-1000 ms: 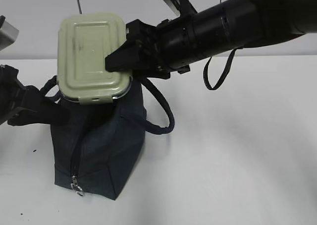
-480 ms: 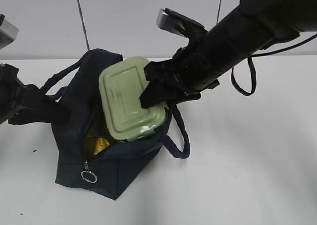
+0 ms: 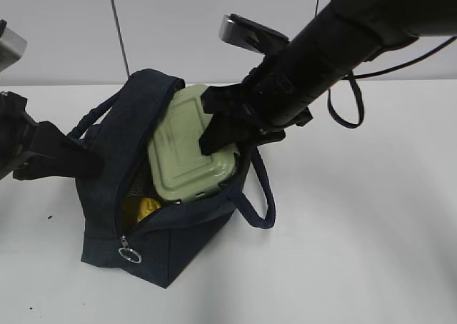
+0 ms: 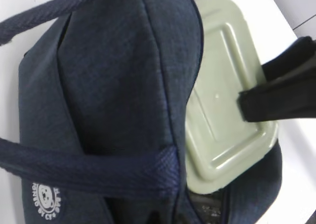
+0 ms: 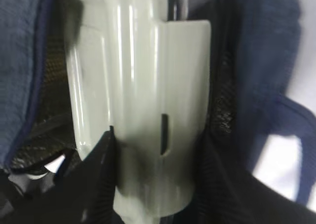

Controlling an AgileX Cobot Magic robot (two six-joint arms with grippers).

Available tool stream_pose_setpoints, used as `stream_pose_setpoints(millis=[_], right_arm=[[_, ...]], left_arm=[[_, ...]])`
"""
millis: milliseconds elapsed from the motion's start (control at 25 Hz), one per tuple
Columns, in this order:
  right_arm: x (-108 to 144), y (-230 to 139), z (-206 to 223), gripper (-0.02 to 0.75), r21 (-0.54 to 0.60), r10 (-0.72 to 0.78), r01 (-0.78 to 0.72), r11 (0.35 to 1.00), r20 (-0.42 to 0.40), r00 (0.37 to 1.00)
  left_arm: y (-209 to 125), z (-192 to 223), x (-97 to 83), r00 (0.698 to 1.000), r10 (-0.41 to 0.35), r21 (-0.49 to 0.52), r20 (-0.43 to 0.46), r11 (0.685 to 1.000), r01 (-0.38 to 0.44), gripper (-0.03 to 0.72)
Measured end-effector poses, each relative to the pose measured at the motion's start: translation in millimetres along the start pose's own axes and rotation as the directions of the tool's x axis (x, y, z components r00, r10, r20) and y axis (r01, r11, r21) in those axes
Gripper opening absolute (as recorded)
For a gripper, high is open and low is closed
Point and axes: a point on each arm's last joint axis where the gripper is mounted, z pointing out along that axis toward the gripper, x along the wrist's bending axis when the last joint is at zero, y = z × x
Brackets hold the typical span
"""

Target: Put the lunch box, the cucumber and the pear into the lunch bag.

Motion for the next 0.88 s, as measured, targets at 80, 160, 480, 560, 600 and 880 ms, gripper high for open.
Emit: stream_pose_setpoints(millis=[80,160,480,560,600,880], right_arm=[[7.1,5.2,13.8,0.312,0.025,-0.003,0.004,1.000,-0.024,1.000],[13.9,9.9,25.1,0.312,0.038,0.009,-0.007,0.999,-0.054,0.999],[14.3,18.3,50.7,0.312,0.094,0.068,-0.056,0.994,-0.121,0.990],[13.3,16.4,54.5,0.312,0.117,0.080,-0.065,0.991,-0.130,0.988],[13.4,16.0,54.4,0.314,0.120,0.074,-0.058,0.991,-0.132,0.988],[18.5,14.6,51.1,0.419,0.148,-0.026,0.054,0.987,-0.183,0.983]], left_arm=[[-0.6,0.1,-0.9,1.000,0.000,0.006,0.008,1.000,-0.001,-0.016],[-0.8,0.1,-1.2,1.000,0.000,0.009,0.012,1.000,-0.001,-0.016],[-0.8,0.1,-1.2,1.000,0.000,0.009,0.012,1.000,-0.001,-0.016],[-1.0,0.1,-1.5,1.000,0.000,0.011,0.015,1.000,-0.001,-0.016],[-1.1,0.1,-1.5,1.000,0.000,0.012,0.016,1.000,-0.001,-0.016],[-1.1,0.1,-1.7,1.000,0.000,0.013,0.018,1.000,0.000,-0.016]])
